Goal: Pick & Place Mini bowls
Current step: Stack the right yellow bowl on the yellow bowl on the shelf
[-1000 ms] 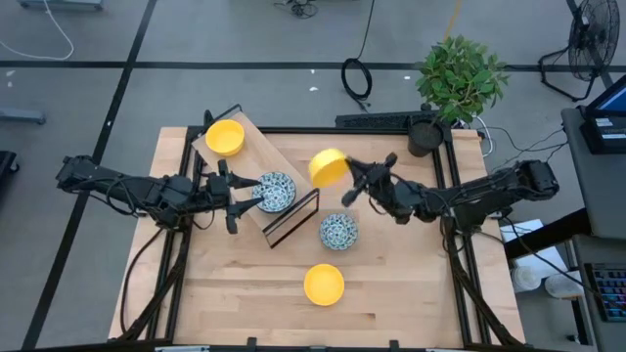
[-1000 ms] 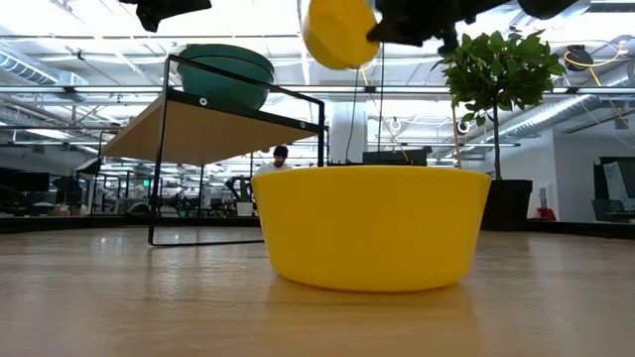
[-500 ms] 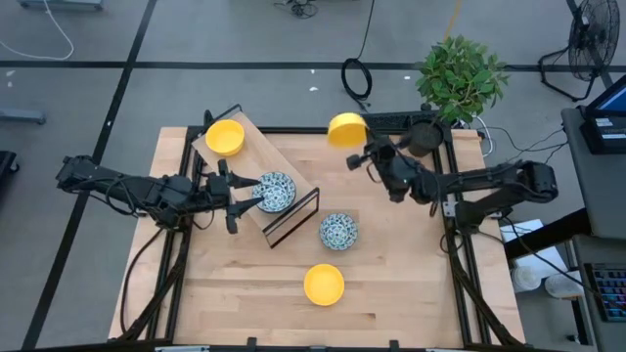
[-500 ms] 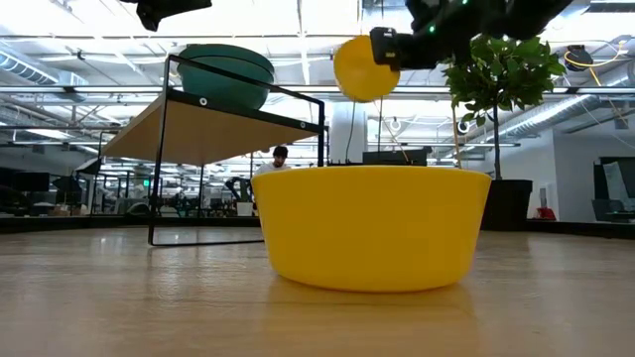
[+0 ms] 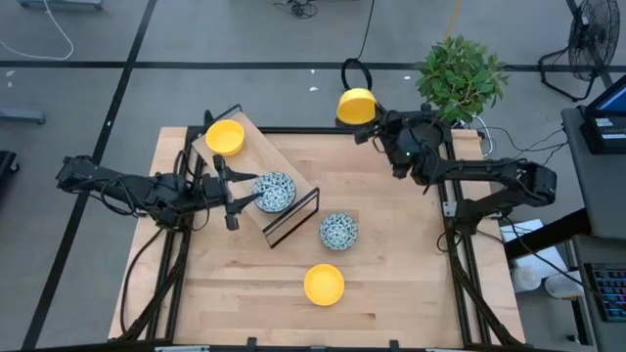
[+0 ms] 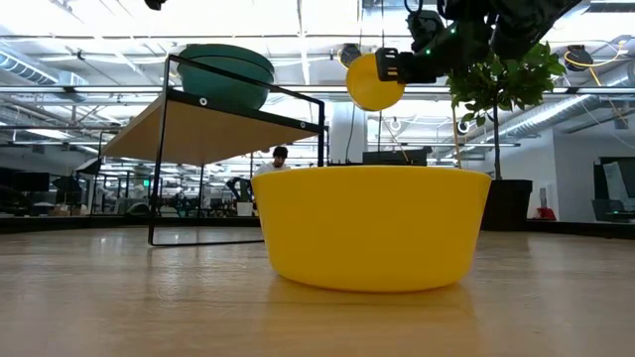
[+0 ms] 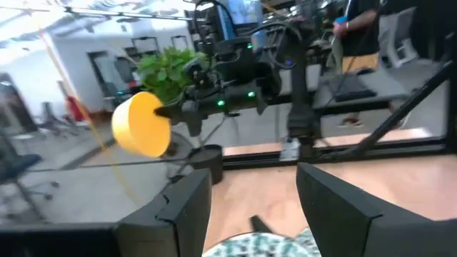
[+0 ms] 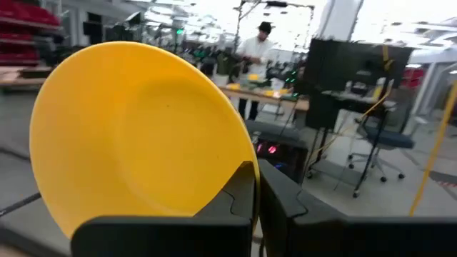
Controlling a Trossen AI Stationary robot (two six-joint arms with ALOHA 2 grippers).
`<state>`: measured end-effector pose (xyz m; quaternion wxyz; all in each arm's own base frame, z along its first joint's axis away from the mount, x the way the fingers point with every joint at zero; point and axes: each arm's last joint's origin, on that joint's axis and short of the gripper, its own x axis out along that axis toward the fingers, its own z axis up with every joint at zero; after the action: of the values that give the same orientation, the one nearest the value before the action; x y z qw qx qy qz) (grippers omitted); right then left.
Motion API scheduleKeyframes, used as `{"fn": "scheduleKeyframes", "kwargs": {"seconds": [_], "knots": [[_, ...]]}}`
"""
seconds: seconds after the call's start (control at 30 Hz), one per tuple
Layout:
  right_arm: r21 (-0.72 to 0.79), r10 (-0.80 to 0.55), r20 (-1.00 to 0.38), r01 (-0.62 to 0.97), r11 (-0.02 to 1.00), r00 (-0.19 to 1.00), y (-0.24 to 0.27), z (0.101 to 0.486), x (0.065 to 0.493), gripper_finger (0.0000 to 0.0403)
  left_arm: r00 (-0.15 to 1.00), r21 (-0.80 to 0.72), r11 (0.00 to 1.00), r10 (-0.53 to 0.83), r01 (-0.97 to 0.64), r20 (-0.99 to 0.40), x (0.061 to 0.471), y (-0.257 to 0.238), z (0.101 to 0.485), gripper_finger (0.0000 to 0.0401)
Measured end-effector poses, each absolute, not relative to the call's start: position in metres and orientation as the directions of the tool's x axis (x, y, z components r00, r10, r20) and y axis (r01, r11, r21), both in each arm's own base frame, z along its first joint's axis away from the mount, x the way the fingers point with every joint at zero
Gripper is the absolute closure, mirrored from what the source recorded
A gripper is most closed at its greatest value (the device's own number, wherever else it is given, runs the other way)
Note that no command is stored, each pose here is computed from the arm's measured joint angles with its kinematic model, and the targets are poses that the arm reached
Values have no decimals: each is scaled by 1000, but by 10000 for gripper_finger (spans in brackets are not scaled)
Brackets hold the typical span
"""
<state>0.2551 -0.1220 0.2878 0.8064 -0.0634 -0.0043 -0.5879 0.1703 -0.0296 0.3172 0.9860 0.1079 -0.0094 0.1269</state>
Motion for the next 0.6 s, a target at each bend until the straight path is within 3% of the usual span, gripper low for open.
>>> {"fn": "scheduleKeyframes", "kwargs": {"seconds": [0.33,0.6], "knots": [[-67,-938,175,954,292,299,-153,296,241,403,779,289,736,624,-613,64,196,-7,310,192],[-77,-923,267,961,265,276,-176,283,252,403,611,188,581,752,-792,249,231,24,311,192]]}}
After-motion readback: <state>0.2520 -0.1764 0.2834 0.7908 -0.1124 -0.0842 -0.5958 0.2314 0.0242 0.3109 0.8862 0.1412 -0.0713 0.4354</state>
